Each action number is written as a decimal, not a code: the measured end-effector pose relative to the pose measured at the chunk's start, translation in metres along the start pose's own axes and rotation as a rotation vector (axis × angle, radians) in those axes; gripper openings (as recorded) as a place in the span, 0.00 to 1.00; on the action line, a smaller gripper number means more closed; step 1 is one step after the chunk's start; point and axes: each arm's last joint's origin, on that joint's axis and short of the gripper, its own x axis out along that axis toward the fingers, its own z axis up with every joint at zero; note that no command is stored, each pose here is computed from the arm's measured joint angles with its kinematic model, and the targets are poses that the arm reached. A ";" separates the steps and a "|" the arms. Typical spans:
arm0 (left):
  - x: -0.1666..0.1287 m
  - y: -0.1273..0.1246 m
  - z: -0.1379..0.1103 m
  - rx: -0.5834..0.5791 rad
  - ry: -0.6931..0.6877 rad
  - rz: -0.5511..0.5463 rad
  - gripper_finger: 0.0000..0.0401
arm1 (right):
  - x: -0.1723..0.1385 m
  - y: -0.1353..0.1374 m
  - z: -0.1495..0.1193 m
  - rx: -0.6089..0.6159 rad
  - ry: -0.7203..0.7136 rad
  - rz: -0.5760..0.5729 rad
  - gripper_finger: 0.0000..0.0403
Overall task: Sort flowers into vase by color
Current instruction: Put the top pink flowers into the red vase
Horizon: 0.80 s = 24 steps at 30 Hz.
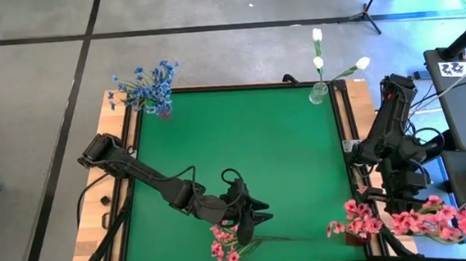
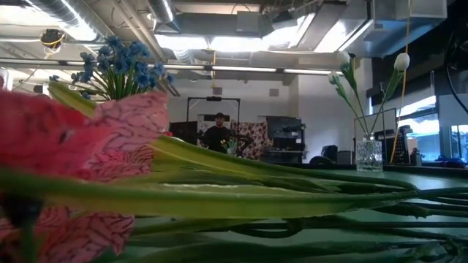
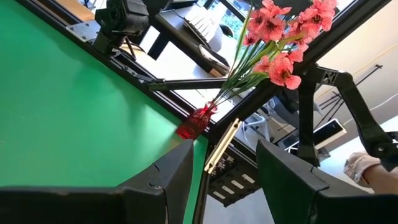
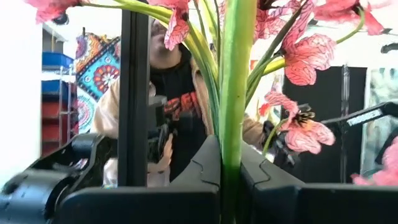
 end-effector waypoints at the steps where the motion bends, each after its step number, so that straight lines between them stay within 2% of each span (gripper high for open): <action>1: 0.000 0.000 0.000 0.000 0.000 0.000 0.42 | 0.001 0.000 -0.002 0.002 0.012 0.003 0.02; 7: 0.000 0.000 0.000 -0.002 0.000 0.000 0.42 | 0.004 -0.001 -0.013 0.025 0.093 0.003 0.03; 12: 0.000 0.000 0.000 -0.005 0.000 0.001 0.42 | 0.004 -0.002 -0.020 0.093 0.162 -0.006 0.02; 16: 0.001 0.001 0.001 -0.031 -0.003 0.003 0.42 | 0.002 -0.002 -0.028 0.130 0.241 -0.040 0.06; 20: 0.001 0.001 0.002 -0.034 -0.004 0.003 0.42 | 0.002 -0.002 -0.031 0.136 0.270 -0.035 0.08; 24: 0.001 0.001 0.001 -0.035 -0.004 0.003 0.42 | 0.000 -0.002 -0.030 0.101 0.282 -0.030 0.06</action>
